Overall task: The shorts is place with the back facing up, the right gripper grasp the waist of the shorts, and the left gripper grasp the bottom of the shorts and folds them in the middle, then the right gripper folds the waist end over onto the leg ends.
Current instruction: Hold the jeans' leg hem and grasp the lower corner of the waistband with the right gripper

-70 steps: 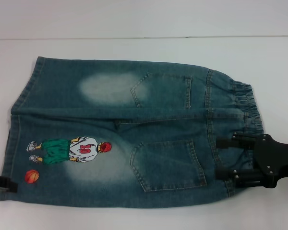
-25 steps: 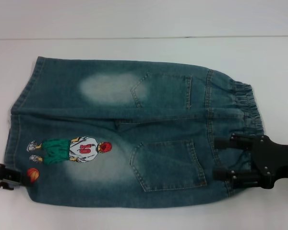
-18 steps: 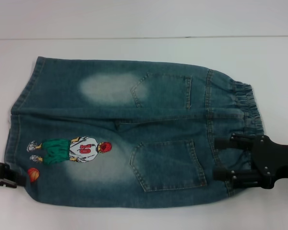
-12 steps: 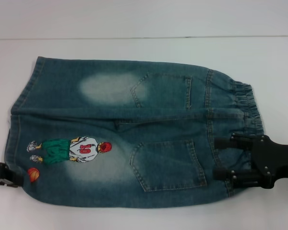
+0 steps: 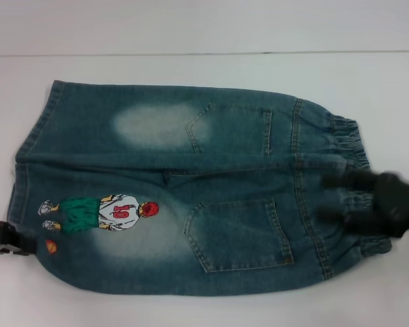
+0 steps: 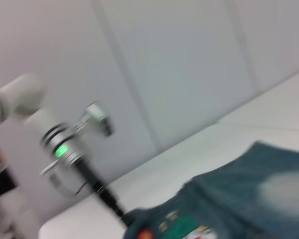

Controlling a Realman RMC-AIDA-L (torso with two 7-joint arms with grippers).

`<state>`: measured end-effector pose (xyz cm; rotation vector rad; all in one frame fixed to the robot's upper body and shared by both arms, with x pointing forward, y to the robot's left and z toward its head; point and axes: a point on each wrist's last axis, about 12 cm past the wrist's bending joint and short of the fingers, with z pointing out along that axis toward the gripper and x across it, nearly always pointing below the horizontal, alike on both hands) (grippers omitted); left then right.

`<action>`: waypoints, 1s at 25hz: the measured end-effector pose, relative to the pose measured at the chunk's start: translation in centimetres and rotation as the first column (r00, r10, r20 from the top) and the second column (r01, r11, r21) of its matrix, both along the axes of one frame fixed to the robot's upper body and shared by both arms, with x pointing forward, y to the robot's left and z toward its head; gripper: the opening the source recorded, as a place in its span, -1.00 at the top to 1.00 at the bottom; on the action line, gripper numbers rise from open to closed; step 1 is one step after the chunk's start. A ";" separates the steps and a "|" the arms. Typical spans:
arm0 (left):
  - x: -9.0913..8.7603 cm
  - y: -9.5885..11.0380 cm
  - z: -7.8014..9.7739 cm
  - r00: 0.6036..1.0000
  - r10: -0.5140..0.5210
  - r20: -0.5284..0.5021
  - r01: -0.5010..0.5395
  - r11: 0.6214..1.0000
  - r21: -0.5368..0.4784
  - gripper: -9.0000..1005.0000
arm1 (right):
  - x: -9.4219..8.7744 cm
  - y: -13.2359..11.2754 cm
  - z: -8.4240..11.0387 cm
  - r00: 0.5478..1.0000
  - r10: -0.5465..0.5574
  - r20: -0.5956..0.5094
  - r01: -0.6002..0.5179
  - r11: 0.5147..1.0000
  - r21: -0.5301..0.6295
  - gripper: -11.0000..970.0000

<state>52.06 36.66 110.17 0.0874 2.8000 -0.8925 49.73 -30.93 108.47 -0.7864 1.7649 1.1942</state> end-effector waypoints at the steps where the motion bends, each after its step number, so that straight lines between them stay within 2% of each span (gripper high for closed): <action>1: 0.0 0.0 0.0 1.000 -0.002 0.004 0.002 1.000 -0.005 0.84 | 0.2 -0.6 0.4 0.999 -0.030 -0.019 0.030 1.000 0.007 -0.87; 6: 0.2 -0.3 0.2 0.999 -0.006 0.032 0.007 1.000 -0.027 0.84 | 1.4 -3.8 2.9 0.981 -0.152 -0.118 0.152 0.988 -0.010 -0.87; 12: 0.3 -0.3 0.2 0.999 -0.012 0.045 0.013 1.000 -0.029 0.84 | 2.2 -5.9 5.7 0.955 -0.229 -0.189 0.210 0.971 -0.116 -0.87; 16: 0.3 -0.3 0.3 0.999 -0.017 0.050 0.019 0.999 -0.030 0.84 | 2.7 -6.5 6.6 0.939 -0.242 -0.243 0.182 0.952 -0.246 -0.87; 21: 0.6 -0.5 0.6 0.997 -0.023 0.068 0.026 0.999 -0.045 0.84 | 3.1 -6.5 8.2 0.938 -0.216 -0.272 0.090 0.908 -0.408 -0.87; 25: 0.9 -0.7 0.8 0.997 -0.028 0.078 0.032 0.998 -0.053 0.84 | 3.6 -5.8 8.8 0.933 -0.197 -0.302 0.034 0.883 -0.469 -0.87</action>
